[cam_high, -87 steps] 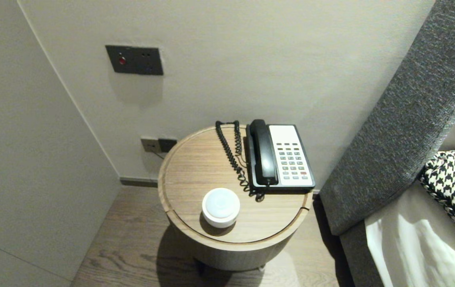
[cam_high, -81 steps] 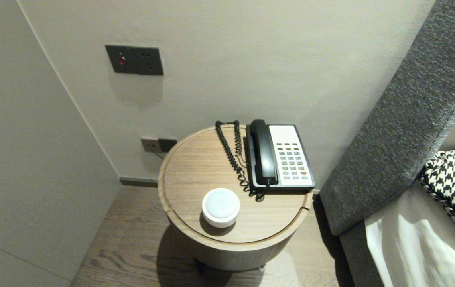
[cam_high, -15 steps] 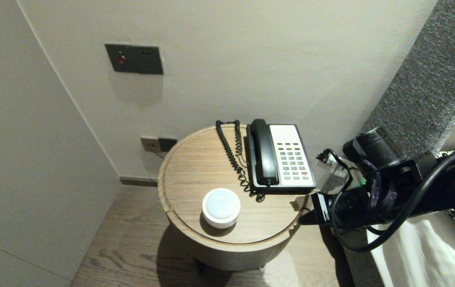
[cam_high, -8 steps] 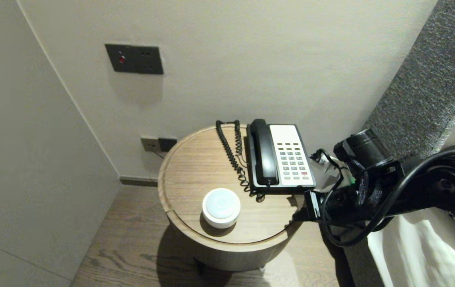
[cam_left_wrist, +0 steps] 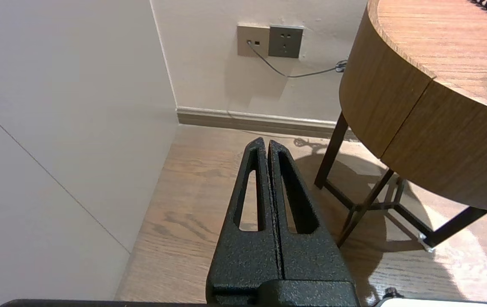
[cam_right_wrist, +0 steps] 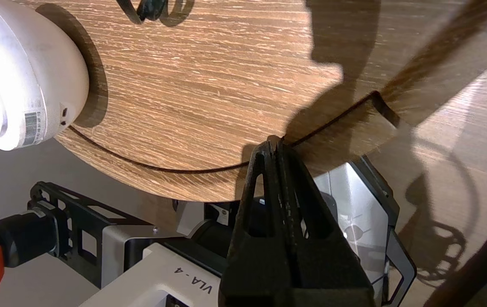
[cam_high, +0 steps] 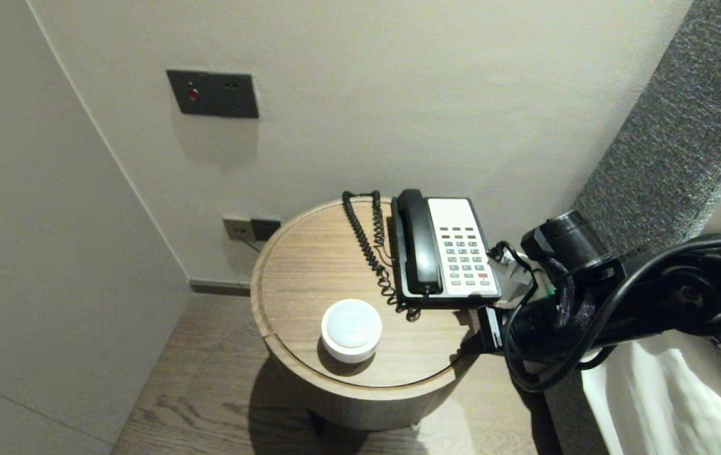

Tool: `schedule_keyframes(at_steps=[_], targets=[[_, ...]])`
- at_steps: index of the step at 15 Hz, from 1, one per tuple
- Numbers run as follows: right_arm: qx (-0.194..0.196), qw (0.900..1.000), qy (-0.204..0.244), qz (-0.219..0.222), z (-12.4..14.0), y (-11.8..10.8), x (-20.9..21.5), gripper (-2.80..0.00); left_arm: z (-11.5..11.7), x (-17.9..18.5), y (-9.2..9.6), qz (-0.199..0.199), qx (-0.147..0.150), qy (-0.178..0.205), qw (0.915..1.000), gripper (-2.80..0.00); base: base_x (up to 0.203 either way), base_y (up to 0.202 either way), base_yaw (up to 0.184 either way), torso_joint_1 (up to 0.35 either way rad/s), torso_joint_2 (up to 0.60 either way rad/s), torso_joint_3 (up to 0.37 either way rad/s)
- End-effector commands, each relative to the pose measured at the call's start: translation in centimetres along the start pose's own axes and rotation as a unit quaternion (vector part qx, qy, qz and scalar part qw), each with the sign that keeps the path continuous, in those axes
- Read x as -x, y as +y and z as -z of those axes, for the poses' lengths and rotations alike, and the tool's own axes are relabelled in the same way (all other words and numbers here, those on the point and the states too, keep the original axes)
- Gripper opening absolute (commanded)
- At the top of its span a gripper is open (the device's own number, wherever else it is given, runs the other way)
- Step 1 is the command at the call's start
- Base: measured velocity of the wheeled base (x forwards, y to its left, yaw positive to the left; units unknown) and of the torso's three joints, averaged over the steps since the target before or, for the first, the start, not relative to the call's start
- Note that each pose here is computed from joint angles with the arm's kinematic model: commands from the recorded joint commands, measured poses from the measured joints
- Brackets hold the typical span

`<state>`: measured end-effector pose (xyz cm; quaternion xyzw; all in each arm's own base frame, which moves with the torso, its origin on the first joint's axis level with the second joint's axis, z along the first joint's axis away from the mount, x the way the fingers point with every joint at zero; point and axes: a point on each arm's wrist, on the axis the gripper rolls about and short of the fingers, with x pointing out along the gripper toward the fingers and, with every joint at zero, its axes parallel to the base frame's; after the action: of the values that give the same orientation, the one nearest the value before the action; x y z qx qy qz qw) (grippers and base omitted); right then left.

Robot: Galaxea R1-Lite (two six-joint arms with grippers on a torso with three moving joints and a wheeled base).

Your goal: Open the nightstand drawer

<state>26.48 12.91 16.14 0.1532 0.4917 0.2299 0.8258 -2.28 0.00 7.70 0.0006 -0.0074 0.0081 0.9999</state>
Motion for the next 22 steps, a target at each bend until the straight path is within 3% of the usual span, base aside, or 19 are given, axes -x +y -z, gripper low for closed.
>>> schedule_keyframes(at_steps=[1, 16, 22], targets=[[-0.004, 1.0, 0.008, 0.003, 0.2, -0.1, -0.3, -2.8, 0.0, 0.0, 0.0, 0.0, 0.0, 0.0, 1.0, -2.8, 0.0, 0.0, 0.0, 0.0, 0.0, 0.0], [0.015, 0.999, 0.044, 0.011, 4.6, -1.0, 1.2, -2.8, 0.0, 0.0, 0.0, 0.0, 0.0, -0.001, 1.0, -2.8, 0.0, 0.0, 0.0, 0.0, 0.0, 0.0], [0.045, 0.996, 0.079, 0.007, 6.9, -0.8, 0.6, -2.8, 0.0, 0.0, 0.0, 0.0, 0.0, -0.001, 1.0, -2.8, 0.0, 0.0, 0.0, 0.0, 0.0, 0.0]])
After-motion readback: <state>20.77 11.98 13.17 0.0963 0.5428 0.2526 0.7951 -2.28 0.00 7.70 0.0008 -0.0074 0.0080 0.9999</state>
